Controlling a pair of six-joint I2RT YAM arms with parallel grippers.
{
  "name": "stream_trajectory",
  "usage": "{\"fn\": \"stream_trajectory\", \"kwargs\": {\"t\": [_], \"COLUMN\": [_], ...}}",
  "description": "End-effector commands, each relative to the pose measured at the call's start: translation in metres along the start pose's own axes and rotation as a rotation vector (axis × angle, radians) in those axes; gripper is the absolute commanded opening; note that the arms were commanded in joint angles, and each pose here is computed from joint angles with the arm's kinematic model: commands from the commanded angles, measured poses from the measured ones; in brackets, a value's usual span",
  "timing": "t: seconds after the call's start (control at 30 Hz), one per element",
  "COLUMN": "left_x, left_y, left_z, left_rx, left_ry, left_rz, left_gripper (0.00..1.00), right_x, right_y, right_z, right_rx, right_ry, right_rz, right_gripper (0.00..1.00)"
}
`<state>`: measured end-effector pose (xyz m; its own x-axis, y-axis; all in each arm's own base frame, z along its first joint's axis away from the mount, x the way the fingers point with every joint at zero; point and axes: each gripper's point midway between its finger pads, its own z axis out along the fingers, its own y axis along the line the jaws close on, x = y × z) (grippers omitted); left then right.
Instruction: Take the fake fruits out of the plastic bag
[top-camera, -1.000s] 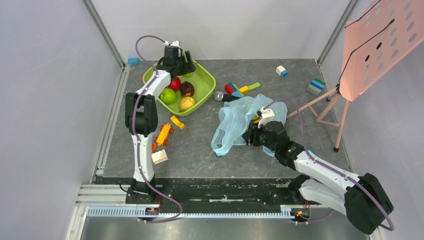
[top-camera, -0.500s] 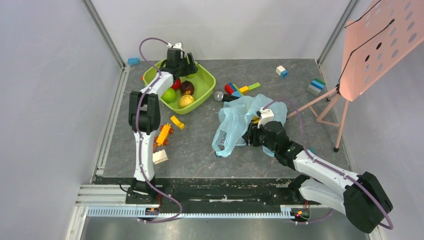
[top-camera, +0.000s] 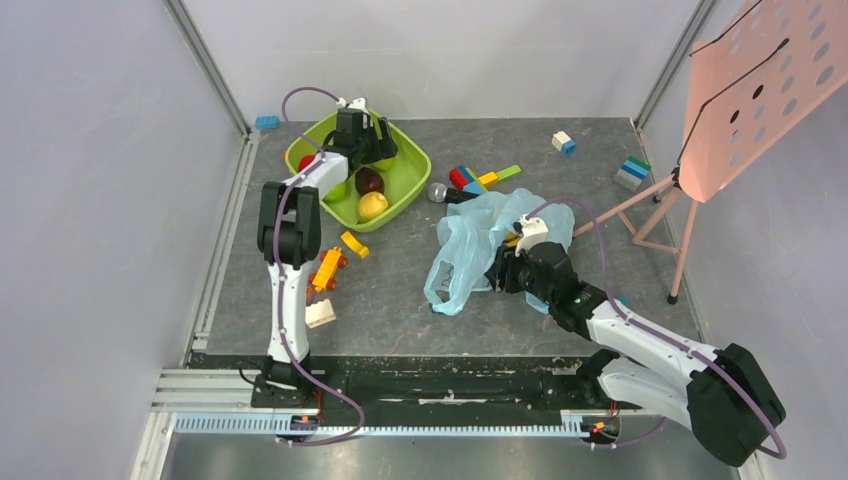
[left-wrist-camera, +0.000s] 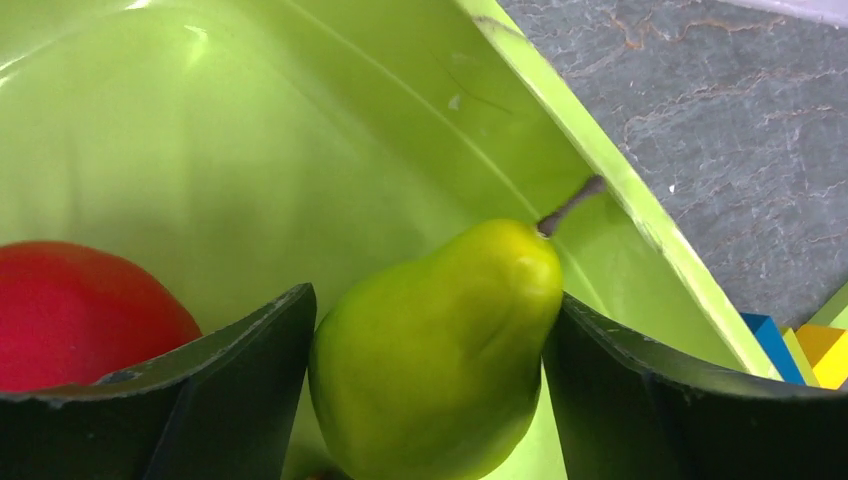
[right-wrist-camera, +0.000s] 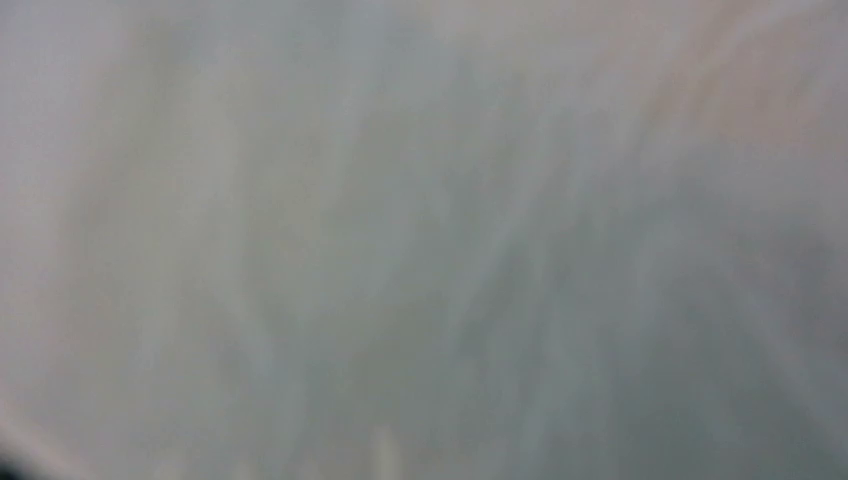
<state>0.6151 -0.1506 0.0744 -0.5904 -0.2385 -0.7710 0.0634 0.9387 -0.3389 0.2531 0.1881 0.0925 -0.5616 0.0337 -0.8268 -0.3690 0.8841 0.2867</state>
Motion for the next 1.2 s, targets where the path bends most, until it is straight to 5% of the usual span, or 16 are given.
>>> {"fn": "stream_trajectory", "kwargs": {"t": [0.0,0.33,0.73,1.17], "left_x": [-0.022,-0.041,-0.115,-0.036], "left_y": [-0.012,-0.022,-0.073,-0.122], "left_z": [-0.014,-0.038,-0.148,-0.318], "left_rx": [0.045,0.055,0.149,0.433], "left_ry": [-0.042,-0.061,-0.179,-0.243], "left_rz": [0.076,0.084,-0.044,-0.097], "left_gripper": [0.87,0.91,1.0,1.0], "right_x": [-0.012,-0.027,-0.065,-0.116], "right_y": [0.002,0.003,0.012,0.012], "right_z": [-0.001,-0.007,-0.018,-0.007], "right_rx": [-0.007,0.001,-0.002,0.089], "right_ry": [-0.041,-0.067,-0.132,-0.176], "right_rz": [-0.008,-0.027,-0.065,-0.086], "right_gripper": [0.54,0.56,0.59,0.64]}}
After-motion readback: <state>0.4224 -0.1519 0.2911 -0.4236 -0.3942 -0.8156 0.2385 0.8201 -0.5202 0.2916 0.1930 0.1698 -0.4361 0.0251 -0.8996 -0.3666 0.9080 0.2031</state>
